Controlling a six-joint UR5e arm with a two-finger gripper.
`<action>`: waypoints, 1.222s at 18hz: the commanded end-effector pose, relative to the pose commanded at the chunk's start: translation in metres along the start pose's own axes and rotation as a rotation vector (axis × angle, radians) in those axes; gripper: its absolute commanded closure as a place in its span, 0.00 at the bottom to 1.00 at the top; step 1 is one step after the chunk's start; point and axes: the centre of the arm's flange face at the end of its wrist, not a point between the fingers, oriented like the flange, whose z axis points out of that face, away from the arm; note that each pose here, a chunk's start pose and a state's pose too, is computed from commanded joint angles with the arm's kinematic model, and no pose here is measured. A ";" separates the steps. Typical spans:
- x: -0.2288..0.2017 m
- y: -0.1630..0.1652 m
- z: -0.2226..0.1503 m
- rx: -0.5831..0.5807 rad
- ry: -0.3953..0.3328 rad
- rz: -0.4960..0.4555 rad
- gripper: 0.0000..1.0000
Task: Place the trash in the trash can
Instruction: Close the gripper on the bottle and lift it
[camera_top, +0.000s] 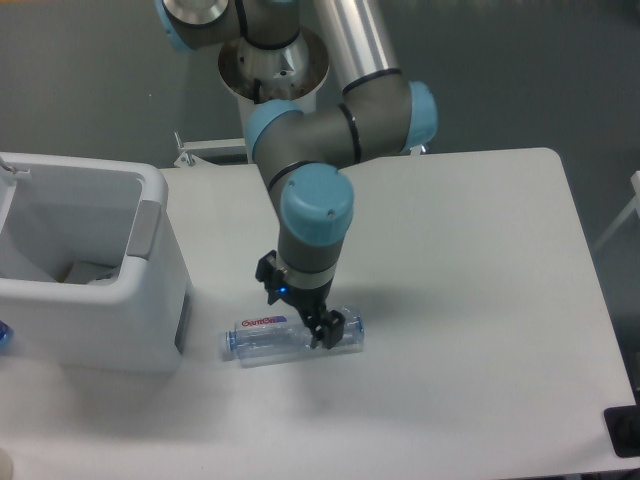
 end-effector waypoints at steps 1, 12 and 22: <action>0.004 -0.006 0.007 -0.022 0.001 0.013 0.00; 0.029 -0.038 0.052 -0.169 0.004 0.092 0.00; 0.025 -0.048 0.074 -0.180 0.028 0.101 0.05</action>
